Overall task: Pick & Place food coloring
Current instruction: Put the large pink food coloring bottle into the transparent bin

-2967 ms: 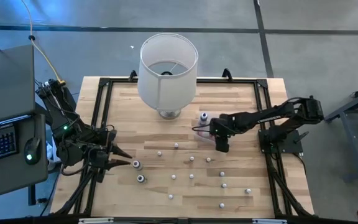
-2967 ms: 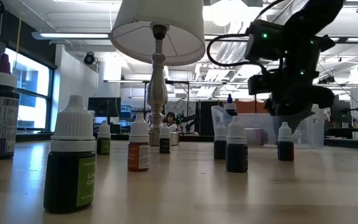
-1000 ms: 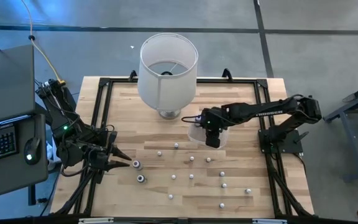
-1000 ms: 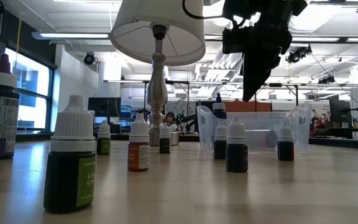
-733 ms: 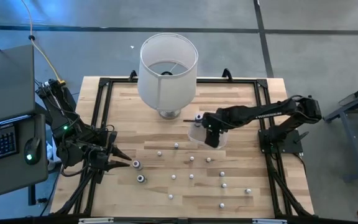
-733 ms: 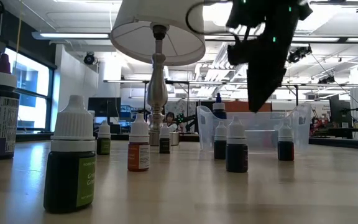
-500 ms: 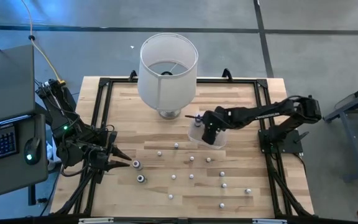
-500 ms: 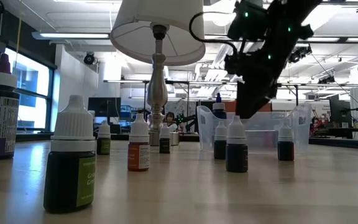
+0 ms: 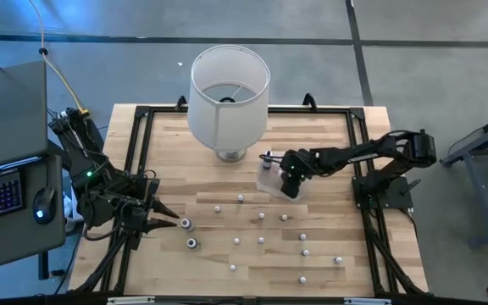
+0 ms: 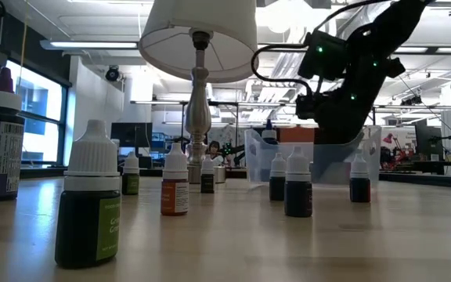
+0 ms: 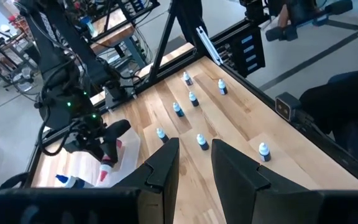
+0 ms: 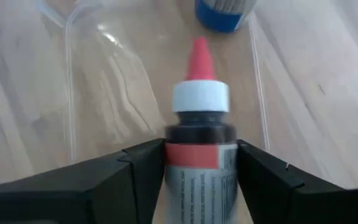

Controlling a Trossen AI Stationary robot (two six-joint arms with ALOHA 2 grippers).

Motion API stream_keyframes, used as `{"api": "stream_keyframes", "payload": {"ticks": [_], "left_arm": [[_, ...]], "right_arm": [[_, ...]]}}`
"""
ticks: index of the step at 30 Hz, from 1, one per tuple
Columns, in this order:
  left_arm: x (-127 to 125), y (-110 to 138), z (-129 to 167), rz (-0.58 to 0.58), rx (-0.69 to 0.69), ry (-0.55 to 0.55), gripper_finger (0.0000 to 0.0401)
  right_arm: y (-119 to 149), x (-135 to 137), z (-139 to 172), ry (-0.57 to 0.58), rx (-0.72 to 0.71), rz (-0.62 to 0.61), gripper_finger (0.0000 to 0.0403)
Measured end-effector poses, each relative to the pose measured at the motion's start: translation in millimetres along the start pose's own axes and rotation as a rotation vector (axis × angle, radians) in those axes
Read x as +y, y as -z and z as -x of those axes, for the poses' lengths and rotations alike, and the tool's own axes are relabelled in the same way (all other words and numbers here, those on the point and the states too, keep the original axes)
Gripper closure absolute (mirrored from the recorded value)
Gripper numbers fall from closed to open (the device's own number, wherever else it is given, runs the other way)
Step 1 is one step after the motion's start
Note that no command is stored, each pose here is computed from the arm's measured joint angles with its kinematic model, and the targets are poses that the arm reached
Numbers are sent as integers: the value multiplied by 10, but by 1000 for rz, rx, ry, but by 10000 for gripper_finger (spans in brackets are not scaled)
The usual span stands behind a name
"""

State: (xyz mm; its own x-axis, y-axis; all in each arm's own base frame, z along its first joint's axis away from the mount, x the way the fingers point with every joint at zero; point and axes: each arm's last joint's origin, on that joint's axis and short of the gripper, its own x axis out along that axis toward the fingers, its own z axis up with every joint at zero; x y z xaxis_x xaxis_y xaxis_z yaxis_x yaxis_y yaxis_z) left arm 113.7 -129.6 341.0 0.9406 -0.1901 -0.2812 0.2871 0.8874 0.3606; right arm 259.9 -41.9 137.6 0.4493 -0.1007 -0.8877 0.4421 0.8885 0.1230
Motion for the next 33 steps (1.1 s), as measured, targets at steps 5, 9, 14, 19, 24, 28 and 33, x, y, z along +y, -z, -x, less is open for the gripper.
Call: {"api": "stream_keyframes", "payload": {"ticks": [5, 9, 14, 19, 24, 28, 33], "left_arm": [[0, 3, 0, -2, 2, 0, 309], [0, 3, 0, -1, 2, 0, 309], [0, 2, 0, 7, 2, 0, 309], [-1, 3, 0, 20, 2, 1, 309], [-3, 3, 0, 22, 1, 10, 309], [-10, 4, 0, 24, 0, 34, 309], [-11, 7, 0, 19, 3, 35, 309]], "right_arm": [[-19, 18, -1, -27, -20, 20, 270], [-67, 64, 41, -51, -38, 26, 291], [-232, 203, 235, -98, -134, 49, 290], [-295, 348, 494, -89, -262, 75, 287], [-201, 566, 624, -35, -469, 84, 287], [7, 703, 522, 7, -701, 83, 287], [208, 636, 395, 148, -969, -45, 286]]}}
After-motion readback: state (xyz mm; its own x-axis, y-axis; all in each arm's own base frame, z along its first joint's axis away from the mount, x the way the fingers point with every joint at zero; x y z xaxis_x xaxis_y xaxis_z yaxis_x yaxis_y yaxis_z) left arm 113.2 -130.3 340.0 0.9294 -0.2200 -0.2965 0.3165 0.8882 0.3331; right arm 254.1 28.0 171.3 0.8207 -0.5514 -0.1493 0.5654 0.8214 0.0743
